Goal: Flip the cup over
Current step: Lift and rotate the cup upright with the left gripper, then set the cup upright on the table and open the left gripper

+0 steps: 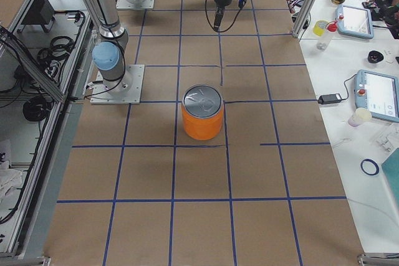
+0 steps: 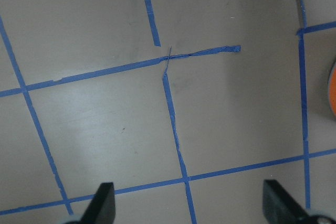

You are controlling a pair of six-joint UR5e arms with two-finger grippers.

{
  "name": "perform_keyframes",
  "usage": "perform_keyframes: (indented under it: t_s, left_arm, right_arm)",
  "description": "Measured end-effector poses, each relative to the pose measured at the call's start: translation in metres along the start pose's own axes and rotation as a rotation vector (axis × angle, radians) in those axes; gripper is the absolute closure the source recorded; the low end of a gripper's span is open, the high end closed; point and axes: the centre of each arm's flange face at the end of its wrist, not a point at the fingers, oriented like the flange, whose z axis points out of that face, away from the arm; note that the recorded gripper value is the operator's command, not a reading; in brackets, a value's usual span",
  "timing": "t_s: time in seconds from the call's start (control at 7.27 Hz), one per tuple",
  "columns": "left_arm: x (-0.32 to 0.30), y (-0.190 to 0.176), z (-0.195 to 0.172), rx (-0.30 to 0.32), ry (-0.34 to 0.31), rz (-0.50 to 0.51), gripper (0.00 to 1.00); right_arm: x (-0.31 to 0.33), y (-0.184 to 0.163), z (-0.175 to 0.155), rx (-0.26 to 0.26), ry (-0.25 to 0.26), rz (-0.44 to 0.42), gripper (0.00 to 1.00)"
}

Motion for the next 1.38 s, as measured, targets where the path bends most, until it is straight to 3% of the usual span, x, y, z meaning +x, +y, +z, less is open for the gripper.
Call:
perform_keyframes:
  t_s: [0.14, 0.28, 0.55, 1.1, 1.38]
  left_arm:
    - [-0.002, 0.009, 0.004, -0.013, -0.015, 0.025, 1.0]
    - [-0.003, 0.015, 0.006, -0.023, -0.019, 0.035, 0.9]
    - [-0.005, 0.022, 0.014, -0.043, -0.017, 0.035, 0.38]
    - [-0.004, 0.022, 0.011, -0.03, -0.012, 0.036, 0.2]
    - [0.001, 0.019, -0.035, 0.016, -0.017, 0.04, 0.16]
  right_arm:
    - [-0.002, 0.0, -0.006, 0.002, -0.015, -0.034, 0.0]
    - [-0.003, 0.001, -0.006, -0.001, -0.026, -0.082, 0.0]
    - [-0.004, 0.001, -0.002, -0.011, -0.024, -0.129, 0.0]
    - [-0.004, 0.006, -0.007, -0.003, -0.022, -0.144, 0.0]
    - [-0.005, 0.013, -0.016, 0.013, -0.029, -0.145, 0.0]
